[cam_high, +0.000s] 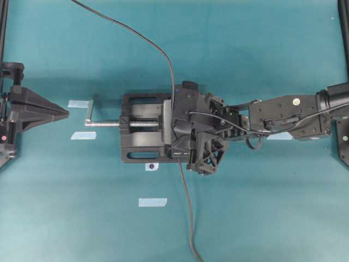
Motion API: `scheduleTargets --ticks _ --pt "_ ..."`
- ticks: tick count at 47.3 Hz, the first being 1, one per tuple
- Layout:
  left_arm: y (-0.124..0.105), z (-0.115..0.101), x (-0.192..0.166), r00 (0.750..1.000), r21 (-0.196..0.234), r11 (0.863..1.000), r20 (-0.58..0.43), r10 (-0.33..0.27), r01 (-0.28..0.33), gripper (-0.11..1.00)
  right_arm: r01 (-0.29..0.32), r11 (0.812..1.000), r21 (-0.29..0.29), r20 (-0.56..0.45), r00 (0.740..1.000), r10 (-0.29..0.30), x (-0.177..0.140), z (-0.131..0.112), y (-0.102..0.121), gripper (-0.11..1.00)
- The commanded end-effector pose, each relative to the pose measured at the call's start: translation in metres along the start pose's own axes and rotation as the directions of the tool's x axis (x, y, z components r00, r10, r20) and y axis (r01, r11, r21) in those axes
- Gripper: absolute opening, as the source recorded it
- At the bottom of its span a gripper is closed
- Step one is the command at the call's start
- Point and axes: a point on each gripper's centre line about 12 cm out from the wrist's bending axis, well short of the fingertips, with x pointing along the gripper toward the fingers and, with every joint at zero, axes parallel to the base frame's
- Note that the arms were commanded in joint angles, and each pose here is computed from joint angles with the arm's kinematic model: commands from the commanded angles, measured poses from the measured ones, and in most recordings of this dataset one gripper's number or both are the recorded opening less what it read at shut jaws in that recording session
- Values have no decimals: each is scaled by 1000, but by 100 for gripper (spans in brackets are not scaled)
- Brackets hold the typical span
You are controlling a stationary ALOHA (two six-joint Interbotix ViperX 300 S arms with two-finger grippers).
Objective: Insert the USB into the front port of the fixed hub.
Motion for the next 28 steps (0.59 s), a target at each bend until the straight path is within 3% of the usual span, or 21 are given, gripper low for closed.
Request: scheduleTargets --ticks 1,19,28 --pt "0 5 1 1000 0 1000 12 1 -1 0 -22 1000 -11 -22 1000 22 2 -7 15 5" --pt "0 5 0 1000 0 1000 14 0 0 0 -22 1000 -10 -8 1000 22 1 -3 14 8" --pt "0 6 0 1000 -2 1000 20 0 0 0 -25 1000 -7 9 1000 25 -2 1 14 16"
